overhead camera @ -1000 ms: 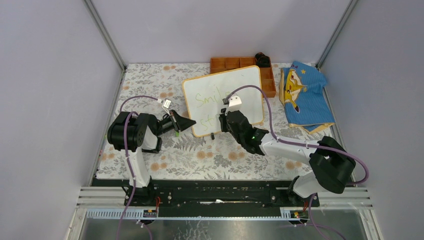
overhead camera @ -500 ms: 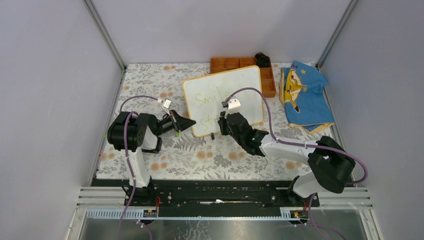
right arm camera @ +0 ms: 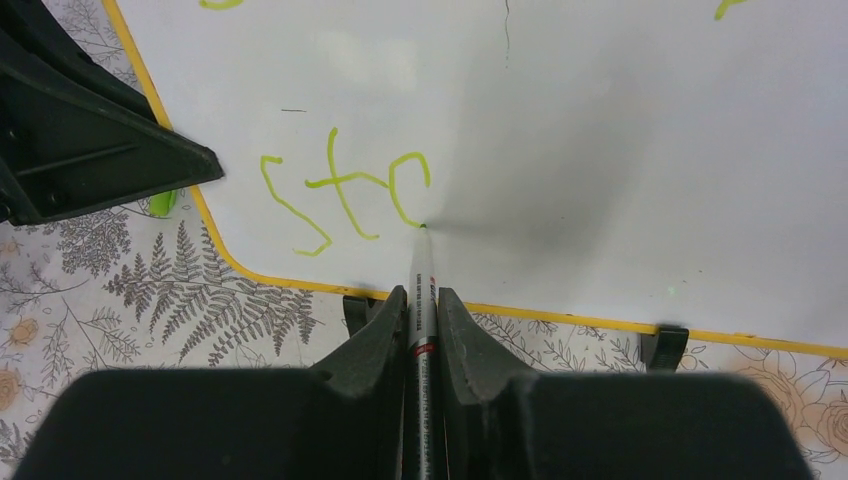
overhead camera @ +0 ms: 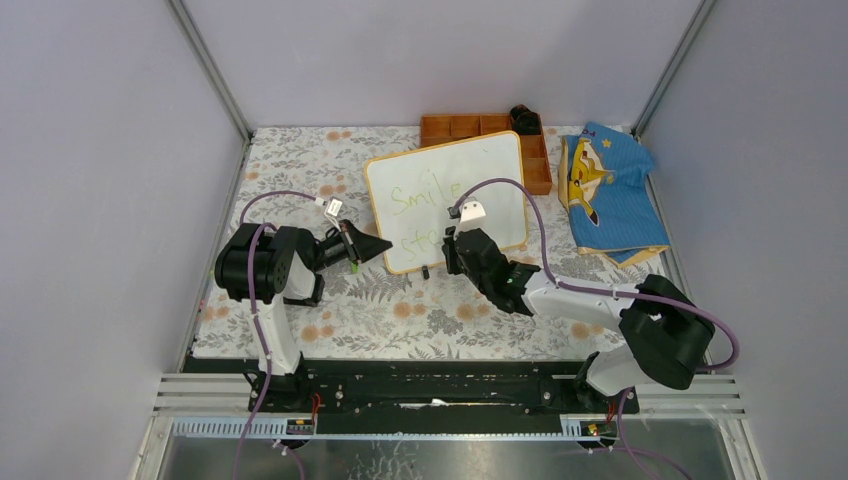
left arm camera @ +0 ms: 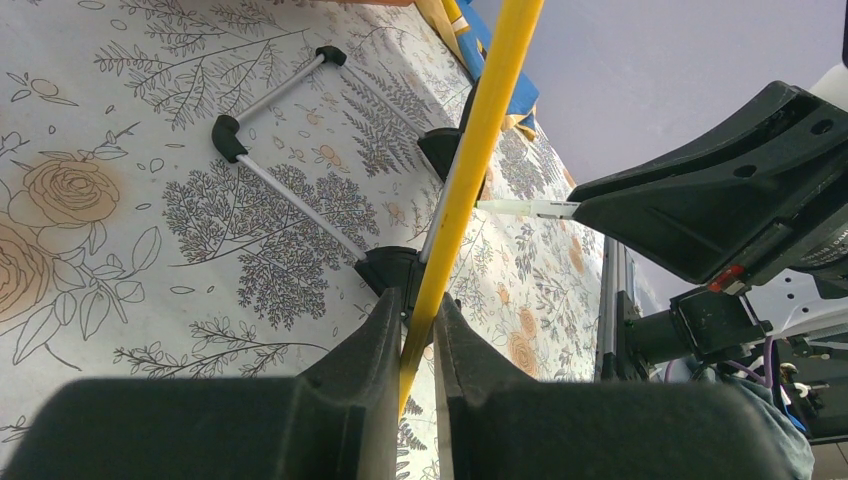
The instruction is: Write a sentence on the whiteboard
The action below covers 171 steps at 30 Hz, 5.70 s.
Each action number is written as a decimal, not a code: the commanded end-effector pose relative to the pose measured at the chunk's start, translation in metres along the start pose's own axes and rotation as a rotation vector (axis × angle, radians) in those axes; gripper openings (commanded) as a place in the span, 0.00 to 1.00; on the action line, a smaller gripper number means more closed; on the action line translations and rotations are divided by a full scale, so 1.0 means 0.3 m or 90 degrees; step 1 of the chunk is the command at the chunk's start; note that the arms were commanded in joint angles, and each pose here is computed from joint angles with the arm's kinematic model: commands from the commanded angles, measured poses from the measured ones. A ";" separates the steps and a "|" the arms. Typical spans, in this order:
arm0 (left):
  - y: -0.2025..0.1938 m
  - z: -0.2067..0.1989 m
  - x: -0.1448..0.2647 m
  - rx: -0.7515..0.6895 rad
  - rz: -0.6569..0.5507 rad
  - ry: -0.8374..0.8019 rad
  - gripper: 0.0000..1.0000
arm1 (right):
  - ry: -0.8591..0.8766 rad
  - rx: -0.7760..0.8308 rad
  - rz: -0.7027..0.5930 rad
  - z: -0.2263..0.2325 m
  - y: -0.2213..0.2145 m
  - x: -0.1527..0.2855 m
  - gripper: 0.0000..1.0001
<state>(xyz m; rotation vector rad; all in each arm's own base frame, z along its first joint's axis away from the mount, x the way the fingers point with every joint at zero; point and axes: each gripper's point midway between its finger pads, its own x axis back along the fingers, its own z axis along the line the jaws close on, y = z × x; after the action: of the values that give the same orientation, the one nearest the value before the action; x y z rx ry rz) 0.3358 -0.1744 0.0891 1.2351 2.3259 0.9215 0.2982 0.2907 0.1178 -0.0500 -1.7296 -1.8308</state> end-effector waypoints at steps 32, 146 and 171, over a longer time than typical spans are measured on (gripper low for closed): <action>-0.028 0.052 -0.003 0.028 0.009 0.042 0.00 | -0.037 -0.004 -0.041 -0.040 0.089 -0.010 0.00; -0.031 0.054 -0.006 0.028 0.012 0.043 0.00 | 0.017 -0.074 0.007 -0.017 -0.020 0.012 0.00; -0.035 0.055 -0.007 0.028 0.015 0.045 0.00 | -0.124 -0.142 -0.228 -0.312 0.276 0.297 0.00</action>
<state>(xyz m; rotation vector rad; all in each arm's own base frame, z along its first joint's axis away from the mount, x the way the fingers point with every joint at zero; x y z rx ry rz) 0.3379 -0.1759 0.0885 1.2299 2.3200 0.9362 0.2915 0.1805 0.2204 0.0224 -1.6927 -2.3195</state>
